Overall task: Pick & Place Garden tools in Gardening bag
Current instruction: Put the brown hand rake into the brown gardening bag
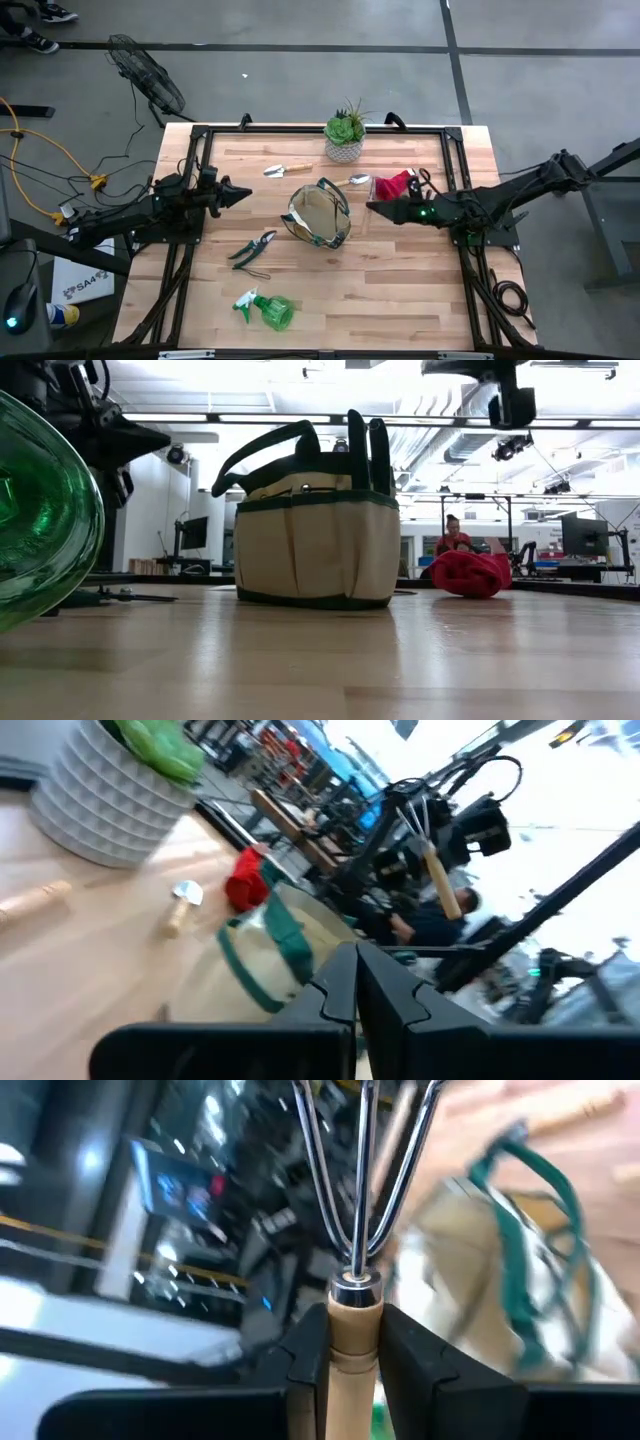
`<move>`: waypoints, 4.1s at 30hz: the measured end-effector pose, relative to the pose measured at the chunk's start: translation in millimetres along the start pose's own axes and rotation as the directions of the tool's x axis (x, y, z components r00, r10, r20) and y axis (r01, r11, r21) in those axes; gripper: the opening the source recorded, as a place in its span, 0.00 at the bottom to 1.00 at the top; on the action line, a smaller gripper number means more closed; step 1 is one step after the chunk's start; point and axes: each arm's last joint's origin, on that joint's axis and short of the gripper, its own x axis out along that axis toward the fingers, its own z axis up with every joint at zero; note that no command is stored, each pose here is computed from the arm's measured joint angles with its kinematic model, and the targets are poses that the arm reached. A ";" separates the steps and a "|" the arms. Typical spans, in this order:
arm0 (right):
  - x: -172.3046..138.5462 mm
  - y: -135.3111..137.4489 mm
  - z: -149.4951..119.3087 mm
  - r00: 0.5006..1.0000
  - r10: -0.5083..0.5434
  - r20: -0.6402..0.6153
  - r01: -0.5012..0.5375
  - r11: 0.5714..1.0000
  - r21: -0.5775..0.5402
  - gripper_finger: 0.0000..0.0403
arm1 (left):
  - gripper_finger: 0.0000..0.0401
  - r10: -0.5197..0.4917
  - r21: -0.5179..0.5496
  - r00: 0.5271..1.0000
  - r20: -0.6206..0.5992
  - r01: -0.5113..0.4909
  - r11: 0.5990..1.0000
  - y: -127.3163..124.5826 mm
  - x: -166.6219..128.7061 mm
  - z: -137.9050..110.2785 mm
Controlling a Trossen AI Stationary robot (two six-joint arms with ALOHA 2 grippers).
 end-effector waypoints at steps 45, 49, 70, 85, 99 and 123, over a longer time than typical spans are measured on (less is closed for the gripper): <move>127.0 14.8 52.8 0.990 0.098 -0.099 -0.059 0.938 0.341 0.13 | 0.31 0.027 0.850 0.881 -0.473 0.447 0.279 -166.7 122.8 140.0; 128.4 7.6 60.0 0.989 0.061 -0.135 -0.008 0.934 0.357 0.13 | 0.48 0.115 0.902 0.895 -0.431 0.427 0.054 -182.7 124.9 130.4; 130.2 1.7 77.8 0.996 0.044 -0.076 -0.016 0.939 0.343 0.13 | 0.54 0.583 0.766 0.803 0.121 0.298 -0.570 -185.8 211.0 26.2; 130.4 -1.1 86.2 0.982 0.082 -0.171 -0.022 0.944 0.330 0.14 | 0.48 0.521 0.685 0.853 -0.024 0.394 -0.613 -191.6 211.8 10.5; 129.8 2.2 84.2 0.963 0.133 -0.236 -0.051 0.945 0.324 0.14 | 0.48 0.535 0.644 0.844 -0.041 0.431 -0.632 -188.4 213.7 5.4; 129.3 4.6 78.3 0.957 0.140 -0.253 -0.053 0.945 0.322 0.14 | 0.31 0.491 0.605 0.868 -0.074 0.430 -0.670 -191.6 215.6 5.7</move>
